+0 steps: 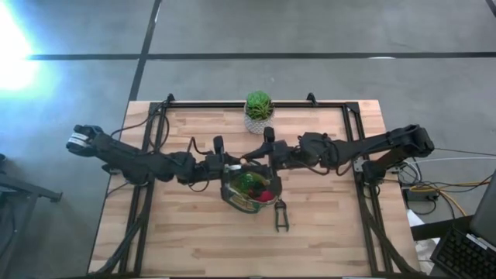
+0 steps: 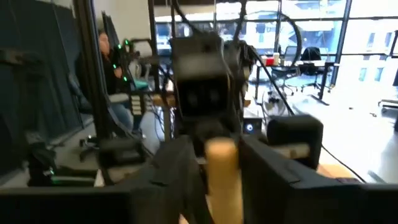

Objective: Pick & Place Garden tools in Gardening bag
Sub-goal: Put the brown trowel into the white gardening bag

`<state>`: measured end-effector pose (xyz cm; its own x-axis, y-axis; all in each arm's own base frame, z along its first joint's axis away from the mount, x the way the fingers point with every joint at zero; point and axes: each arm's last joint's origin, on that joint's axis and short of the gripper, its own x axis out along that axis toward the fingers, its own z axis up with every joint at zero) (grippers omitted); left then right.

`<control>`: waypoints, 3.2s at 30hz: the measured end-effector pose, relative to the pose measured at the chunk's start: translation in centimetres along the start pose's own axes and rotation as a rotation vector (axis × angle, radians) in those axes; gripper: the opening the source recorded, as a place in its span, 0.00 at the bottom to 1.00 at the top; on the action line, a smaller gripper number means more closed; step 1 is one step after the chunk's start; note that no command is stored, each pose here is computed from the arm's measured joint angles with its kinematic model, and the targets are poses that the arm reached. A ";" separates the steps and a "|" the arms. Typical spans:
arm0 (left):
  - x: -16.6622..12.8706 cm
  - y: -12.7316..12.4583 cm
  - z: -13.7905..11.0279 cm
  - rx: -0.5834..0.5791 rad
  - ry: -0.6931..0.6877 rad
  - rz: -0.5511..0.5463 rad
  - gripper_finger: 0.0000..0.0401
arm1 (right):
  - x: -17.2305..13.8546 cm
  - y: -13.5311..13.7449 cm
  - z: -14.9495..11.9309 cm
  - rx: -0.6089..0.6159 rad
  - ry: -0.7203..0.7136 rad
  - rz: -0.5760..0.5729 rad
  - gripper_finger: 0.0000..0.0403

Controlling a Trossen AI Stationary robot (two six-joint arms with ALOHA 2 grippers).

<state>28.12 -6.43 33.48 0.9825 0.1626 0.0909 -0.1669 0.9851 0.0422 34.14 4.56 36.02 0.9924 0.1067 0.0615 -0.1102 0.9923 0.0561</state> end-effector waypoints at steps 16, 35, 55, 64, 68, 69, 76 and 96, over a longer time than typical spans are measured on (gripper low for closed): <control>-4.0 1.6 2.0 0.035 0.098 -0.110 0.18 | -5.3 0.4 1.2 0.005 0.198 -0.142 0.57; -9.4 3.6 0.3 0.131 0.076 -0.392 0.18 | -11.0 -0.3 -2.3 0.133 0.175 -0.322 0.47; -9.0 6.5 -3.5 0.098 0.057 -0.406 0.18 | -11.5 -0.4 -2.5 0.108 0.159 -0.316 0.47; -9.1 7.5 -5.8 0.069 0.048 -0.365 0.18 | -11.5 -0.3 -2.5 0.108 0.160 -0.315 0.47; -9.1 7.6 -6.3 0.063 0.046 -0.369 0.18 | -11.5 -0.4 -2.5 0.107 0.160 -0.316 0.47; -9.2 7.6 -6.4 0.063 0.046 -0.375 0.18 | -11.5 -0.4 -2.5 0.108 0.160 -0.316 0.47; -9.1 7.4 -7.1 0.063 0.015 -0.407 0.18 | -11.5 -0.4 -2.5 0.108 0.158 -0.316 0.47; -7.1 7.5 -9.6 0.052 0.095 -0.438 0.18 | -11.5 -0.4 -2.5 0.108 0.158 -0.316 0.47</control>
<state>20.65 0.32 23.60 0.9642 -0.2623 -0.0383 0.2649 0.9584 0.1063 22.93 3.13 32.79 0.9737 -0.1875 -0.1297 0.2065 0.9664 0.1531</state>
